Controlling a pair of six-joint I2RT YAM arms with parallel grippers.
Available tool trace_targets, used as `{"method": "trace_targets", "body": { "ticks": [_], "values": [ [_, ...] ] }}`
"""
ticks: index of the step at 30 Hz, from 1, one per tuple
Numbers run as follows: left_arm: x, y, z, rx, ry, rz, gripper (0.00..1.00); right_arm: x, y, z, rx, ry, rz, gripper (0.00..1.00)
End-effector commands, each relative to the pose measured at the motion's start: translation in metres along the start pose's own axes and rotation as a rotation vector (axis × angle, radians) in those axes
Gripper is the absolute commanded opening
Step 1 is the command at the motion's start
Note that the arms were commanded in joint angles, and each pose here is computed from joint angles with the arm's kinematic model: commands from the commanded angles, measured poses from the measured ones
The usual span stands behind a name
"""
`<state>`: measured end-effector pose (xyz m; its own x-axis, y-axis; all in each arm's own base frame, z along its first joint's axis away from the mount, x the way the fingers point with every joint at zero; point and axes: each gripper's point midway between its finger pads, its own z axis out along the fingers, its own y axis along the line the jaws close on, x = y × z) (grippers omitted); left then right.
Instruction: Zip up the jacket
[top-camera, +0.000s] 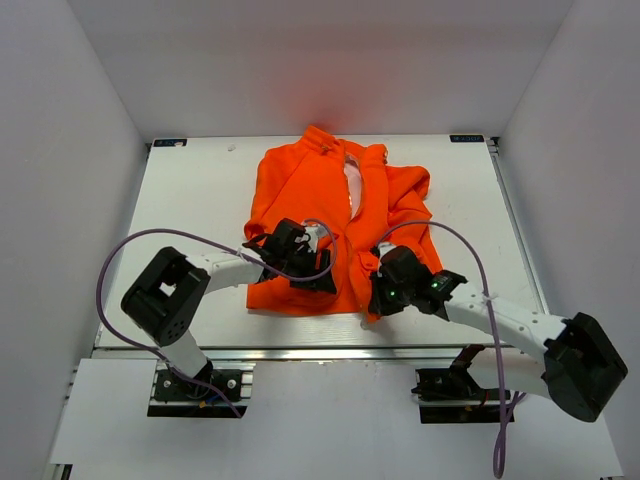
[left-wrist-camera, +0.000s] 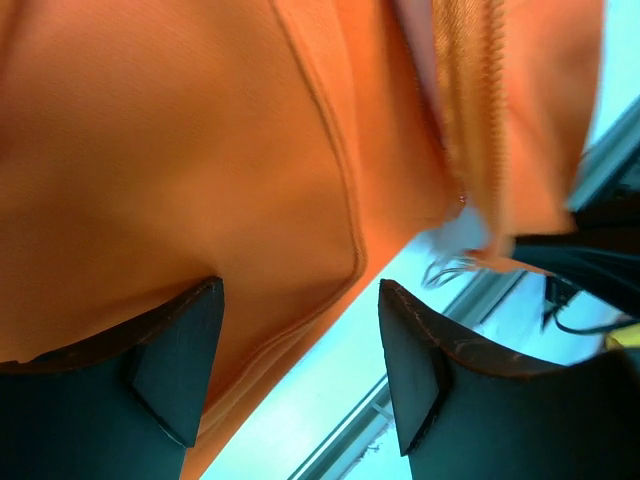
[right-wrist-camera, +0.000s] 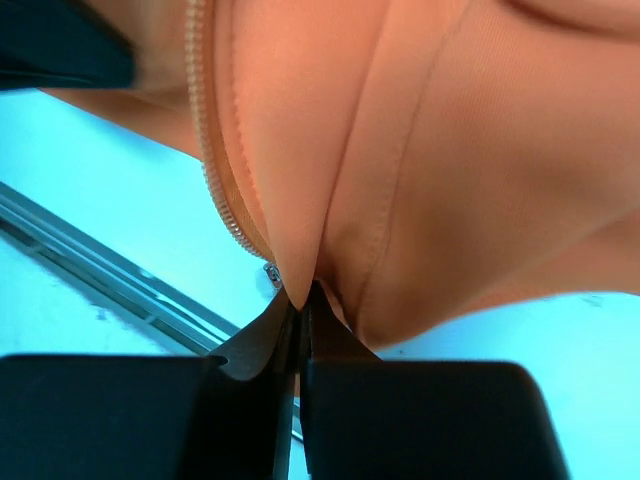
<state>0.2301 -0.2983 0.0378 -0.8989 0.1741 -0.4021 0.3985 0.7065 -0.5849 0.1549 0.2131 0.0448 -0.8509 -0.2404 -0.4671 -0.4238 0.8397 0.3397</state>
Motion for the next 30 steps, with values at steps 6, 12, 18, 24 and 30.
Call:
{"method": "trace_targets", "body": {
  "ticks": [6, 12, 18, 24, 30],
  "values": [
    [-0.013, 0.012, 0.000, -0.094, -0.013, 0.023, 0.73, -0.054, 0.003, -0.038, 0.034, -0.206, -0.030, 0.00],
    [-0.041, -0.046, -0.040, 0.117, -0.148, 0.196, 0.76, -0.085, 0.033, -0.048, -0.107, -0.312, -0.009, 0.00],
    [-0.037, -0.106, -0.088, 0.405, -0.282, 0.407, 0.91, -0.107, 0.065, -0.072, -0.281, -0.387, -0.032, 0.00],
    [-0.034, -0.115, -0.085, 0.476, -0.262, 0.414, 0.85, -0.116, 0.073, -0.086, -0.367, -0.420, 0.001, 0.00],
    [-0.036, -0.119, -0.078, 0.506, -0.239, 0.391, 0.77, -0.115, 0.073, -0.089, -0.462, -0.423, 0.050, 0.00]
  ]
}}
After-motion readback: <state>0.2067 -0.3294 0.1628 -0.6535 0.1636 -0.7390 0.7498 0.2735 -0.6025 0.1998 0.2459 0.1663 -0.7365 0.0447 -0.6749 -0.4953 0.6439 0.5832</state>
